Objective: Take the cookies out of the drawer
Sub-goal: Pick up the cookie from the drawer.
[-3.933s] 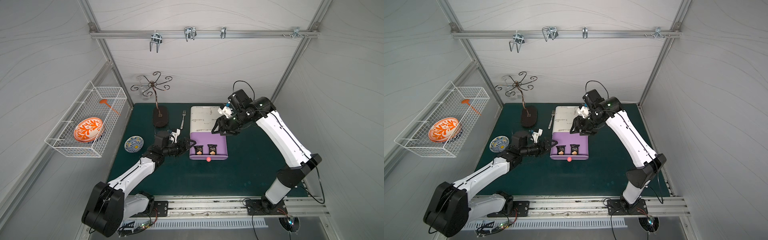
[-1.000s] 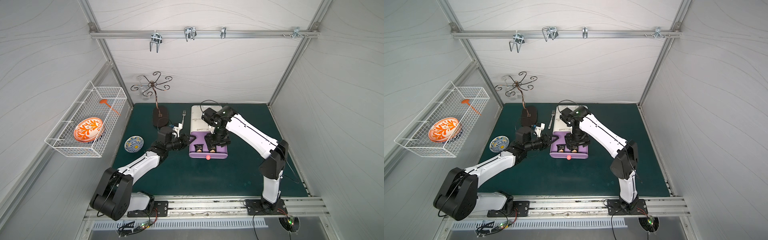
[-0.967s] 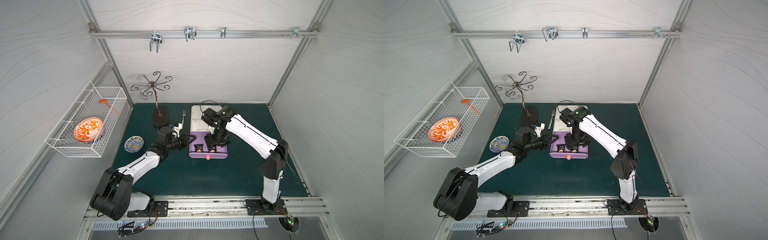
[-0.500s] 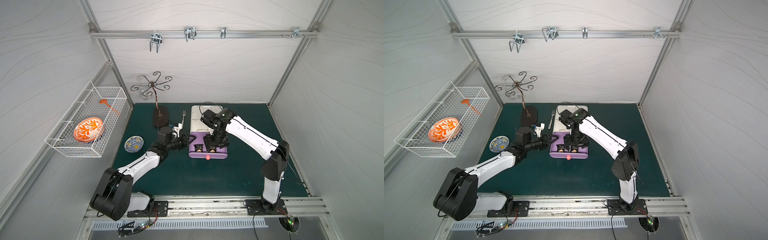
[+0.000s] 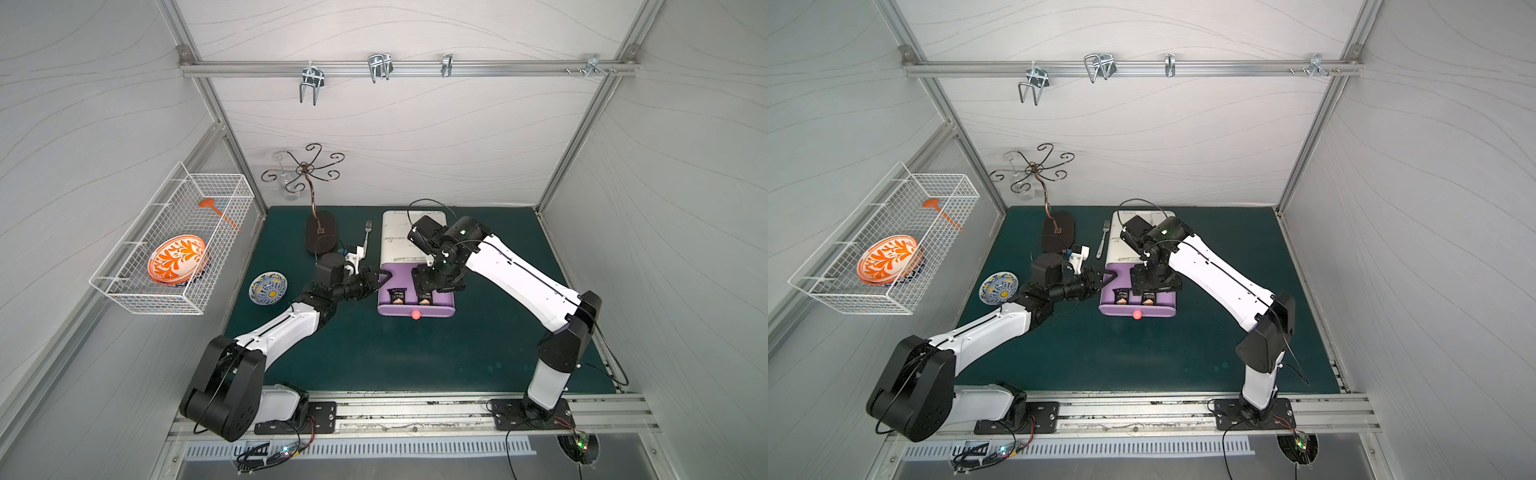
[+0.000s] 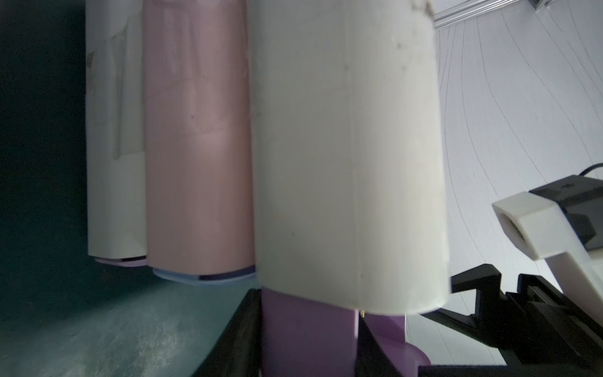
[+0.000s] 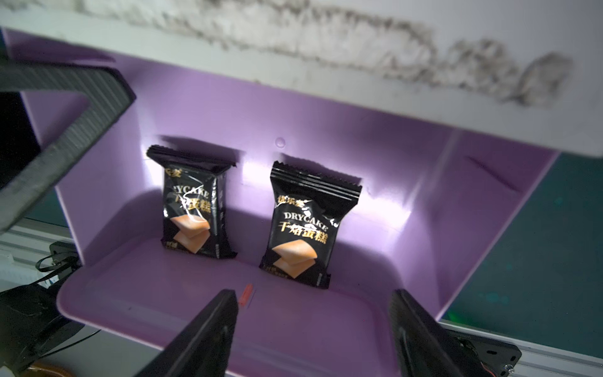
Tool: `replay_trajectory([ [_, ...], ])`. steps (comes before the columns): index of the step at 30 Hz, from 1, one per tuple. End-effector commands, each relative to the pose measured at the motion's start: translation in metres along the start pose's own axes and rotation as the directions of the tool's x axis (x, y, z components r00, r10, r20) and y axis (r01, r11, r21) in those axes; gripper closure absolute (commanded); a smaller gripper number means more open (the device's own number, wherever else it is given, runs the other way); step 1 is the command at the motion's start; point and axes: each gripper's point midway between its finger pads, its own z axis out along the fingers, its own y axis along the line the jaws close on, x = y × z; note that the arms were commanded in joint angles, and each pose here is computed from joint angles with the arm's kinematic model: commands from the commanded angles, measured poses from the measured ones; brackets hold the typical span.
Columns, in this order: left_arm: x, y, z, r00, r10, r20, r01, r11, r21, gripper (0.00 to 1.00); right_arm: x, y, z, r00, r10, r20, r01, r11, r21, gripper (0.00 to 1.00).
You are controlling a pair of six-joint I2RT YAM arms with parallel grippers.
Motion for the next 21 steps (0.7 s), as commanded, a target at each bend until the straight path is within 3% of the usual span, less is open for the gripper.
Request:
replay_trajectory([
  [1, -0.027, -0.016, 0.001, 0.996, 0.02, 0.09, -0.022, 1.0, 0.021, 0.62, 0.012, 0.005, 0.004, 0.999, -0.004, -0.05, 0.003, 1.0, -0.009, 0.22],
  [14, -0.031, -0.013, 0.003, 0.995, 0.014, 0.103, -0.015, 1.0, 0.01, 0.63, 0.024, 0.005, 0.033, 0.987, -0.017, -0.157, 0.02, 1.0, 0.013, 0.22],
  [21, -0.032, -0.012, 0.004, 0.994, 0.01, 0.109, -0.011, 1.0, 0.012, 0.63, 0.021, 0.003, 0.047, 0.987, -0.015, -0.162, 0.02, 0.999, 0.03, 0.22],
])
